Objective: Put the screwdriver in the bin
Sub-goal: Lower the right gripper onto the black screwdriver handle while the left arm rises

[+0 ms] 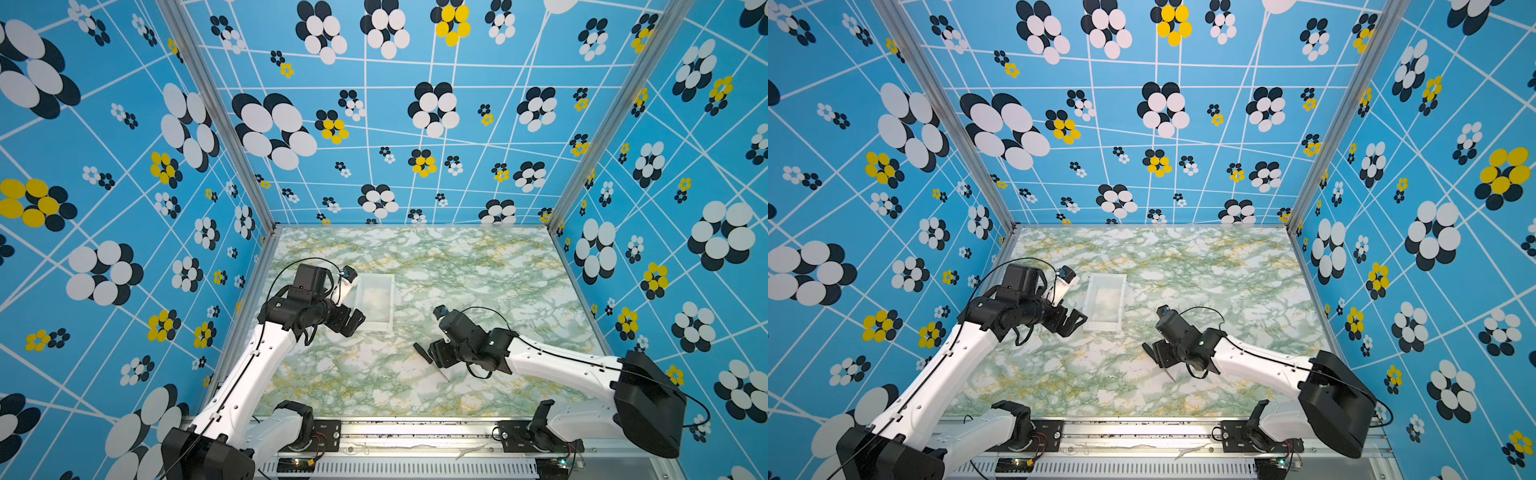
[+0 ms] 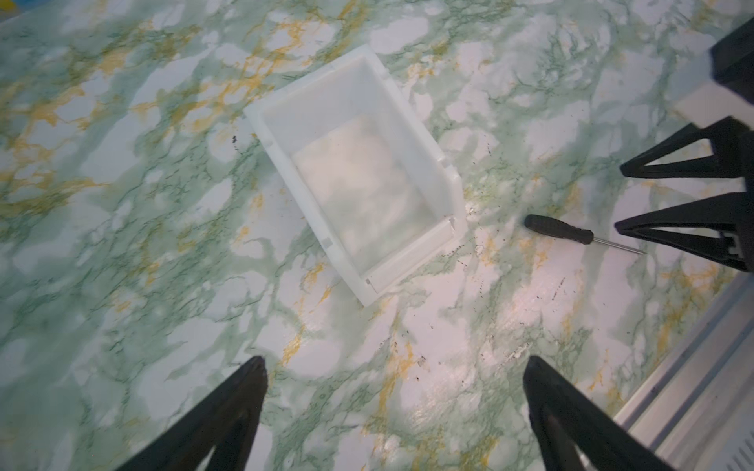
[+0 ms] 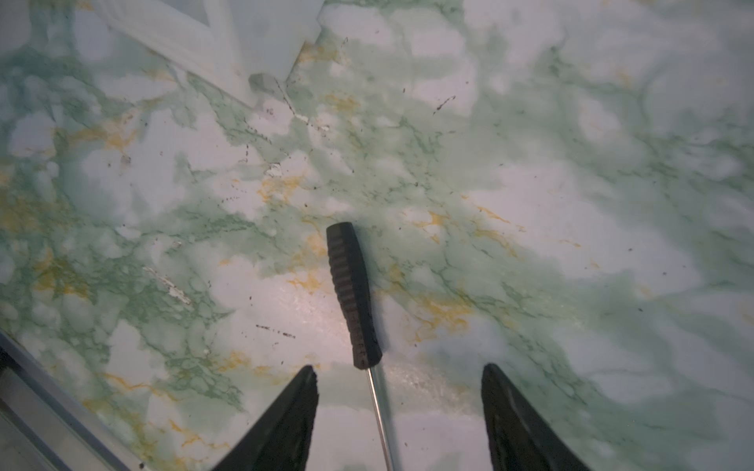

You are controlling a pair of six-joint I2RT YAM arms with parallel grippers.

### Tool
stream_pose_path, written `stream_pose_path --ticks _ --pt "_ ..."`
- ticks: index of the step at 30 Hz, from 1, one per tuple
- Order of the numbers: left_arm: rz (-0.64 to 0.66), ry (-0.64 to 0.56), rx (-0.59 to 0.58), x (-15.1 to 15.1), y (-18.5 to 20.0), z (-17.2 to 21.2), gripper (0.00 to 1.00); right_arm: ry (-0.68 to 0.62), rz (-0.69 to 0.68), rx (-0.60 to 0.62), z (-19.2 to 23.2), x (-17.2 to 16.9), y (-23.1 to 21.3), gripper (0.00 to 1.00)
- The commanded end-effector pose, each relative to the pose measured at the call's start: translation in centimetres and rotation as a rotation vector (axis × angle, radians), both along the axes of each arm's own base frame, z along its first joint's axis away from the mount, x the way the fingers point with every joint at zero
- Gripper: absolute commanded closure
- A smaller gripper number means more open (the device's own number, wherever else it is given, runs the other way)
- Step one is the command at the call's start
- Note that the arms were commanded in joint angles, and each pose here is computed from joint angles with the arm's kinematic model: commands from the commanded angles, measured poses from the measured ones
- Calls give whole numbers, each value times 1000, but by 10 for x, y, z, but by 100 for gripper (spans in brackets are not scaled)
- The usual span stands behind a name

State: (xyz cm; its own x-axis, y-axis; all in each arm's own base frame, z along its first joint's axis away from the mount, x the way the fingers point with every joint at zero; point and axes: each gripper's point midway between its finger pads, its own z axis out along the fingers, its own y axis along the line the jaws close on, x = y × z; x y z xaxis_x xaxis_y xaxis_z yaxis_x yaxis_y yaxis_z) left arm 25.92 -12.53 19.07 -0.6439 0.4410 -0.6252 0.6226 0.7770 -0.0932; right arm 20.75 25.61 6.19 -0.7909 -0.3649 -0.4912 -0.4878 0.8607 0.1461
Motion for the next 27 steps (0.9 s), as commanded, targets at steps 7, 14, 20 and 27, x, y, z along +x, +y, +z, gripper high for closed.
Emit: stream_pose_path --ticks 7,14,20,27 --pt "-47 16 32 -14 1 -9 1 43 47 -99 -20 11 38 46" --pt "-33 16 41 -13 3 -11 1 27 47 -191 -31 20 32 48" --pt "-32 9 46 -13 5 -6 1 32 39 -222 -37 19 27 54" --pt "-28 6 40 -14 5 -4 1 58 37 -222 -46 11 21 57"
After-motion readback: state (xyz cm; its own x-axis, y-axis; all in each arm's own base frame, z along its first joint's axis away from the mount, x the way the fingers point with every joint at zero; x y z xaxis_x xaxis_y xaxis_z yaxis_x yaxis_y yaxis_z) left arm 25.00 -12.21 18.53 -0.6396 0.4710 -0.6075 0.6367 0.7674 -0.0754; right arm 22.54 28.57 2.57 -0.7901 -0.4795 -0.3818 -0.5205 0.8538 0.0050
